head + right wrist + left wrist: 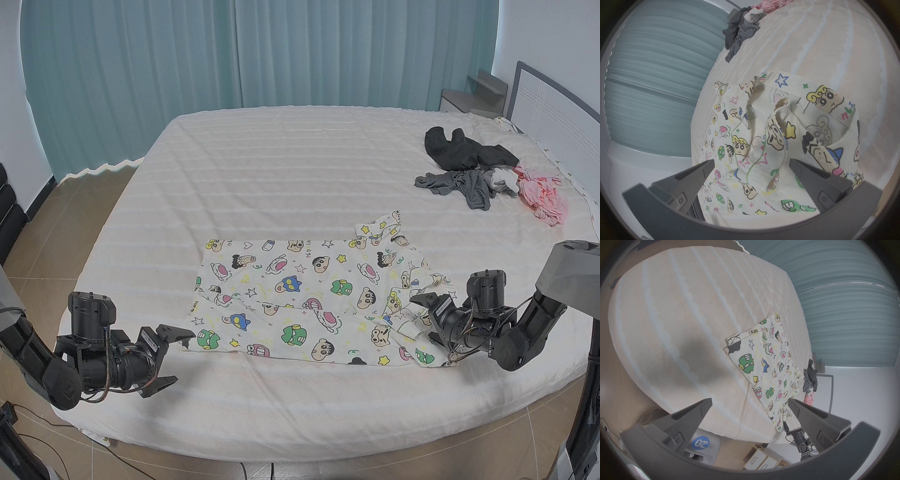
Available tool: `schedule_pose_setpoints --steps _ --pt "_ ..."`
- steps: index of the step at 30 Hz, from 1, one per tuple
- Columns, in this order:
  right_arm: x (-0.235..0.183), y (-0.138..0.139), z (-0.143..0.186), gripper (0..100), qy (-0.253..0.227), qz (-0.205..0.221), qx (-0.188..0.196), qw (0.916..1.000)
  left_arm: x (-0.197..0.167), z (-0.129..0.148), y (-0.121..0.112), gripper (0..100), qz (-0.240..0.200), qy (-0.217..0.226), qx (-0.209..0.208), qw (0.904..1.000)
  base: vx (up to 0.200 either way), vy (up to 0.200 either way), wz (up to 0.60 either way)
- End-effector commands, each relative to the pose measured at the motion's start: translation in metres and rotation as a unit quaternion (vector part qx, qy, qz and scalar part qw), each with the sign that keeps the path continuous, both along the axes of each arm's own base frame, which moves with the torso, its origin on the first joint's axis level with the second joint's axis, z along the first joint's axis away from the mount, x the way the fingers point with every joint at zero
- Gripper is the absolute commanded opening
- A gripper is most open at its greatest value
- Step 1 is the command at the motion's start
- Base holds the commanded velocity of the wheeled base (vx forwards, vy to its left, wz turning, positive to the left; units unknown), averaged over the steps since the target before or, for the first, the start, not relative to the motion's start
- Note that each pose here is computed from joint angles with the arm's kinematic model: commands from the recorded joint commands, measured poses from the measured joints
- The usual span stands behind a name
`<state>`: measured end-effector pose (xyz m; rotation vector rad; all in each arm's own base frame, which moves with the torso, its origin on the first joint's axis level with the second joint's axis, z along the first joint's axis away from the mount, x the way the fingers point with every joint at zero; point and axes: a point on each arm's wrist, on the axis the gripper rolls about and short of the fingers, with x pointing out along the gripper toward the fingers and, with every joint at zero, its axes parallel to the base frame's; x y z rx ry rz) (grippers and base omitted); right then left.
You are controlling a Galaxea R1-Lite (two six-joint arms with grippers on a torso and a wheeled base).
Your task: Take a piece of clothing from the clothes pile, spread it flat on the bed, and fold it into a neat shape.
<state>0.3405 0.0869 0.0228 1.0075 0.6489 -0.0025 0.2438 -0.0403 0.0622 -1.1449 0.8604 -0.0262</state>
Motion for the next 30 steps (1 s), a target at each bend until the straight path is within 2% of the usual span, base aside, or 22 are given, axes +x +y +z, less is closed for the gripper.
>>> schedule_pose_setpoints --steps 1,12,16,17,30 --pt "0.001 0.000 -0.010 100 0.012 0.002 -0.007 0.9999 0.000 -0.003 0.000 100 0.000 0.007 0.001 1.0000 0.000 0.000 0.00" --pt "0.004 -0.001 -0.018 100 0.009 -0.003 -0.031 0.9995 0.000 -0.005 0.000 100 0.000 0.010 0.001 0.9999 0.000 0.000 0.00" --pt "0.011 0.001 -0.018 100 -0.011 -0.003 -0.027 0.9996 0.000 -0.005 0.000 100 0.001 0.010 0.002 0.9999 0.000 0.000 0.00" --pt "0.011 0.001 -0.018 0 -0.011 -0.003 -0.027 0.9996 0.000 -0.005 0.000 100 0.001 0.010 0.002 0.9999 0.000 0.000 0.00" --pt "0.014 0.001 -0.020 0 -0.012 0.000 -0.035 0.9993 0.000 -0.006 0.001 100 0.002 0.013 0.002 0.9999 0.000 0.000 0.00"
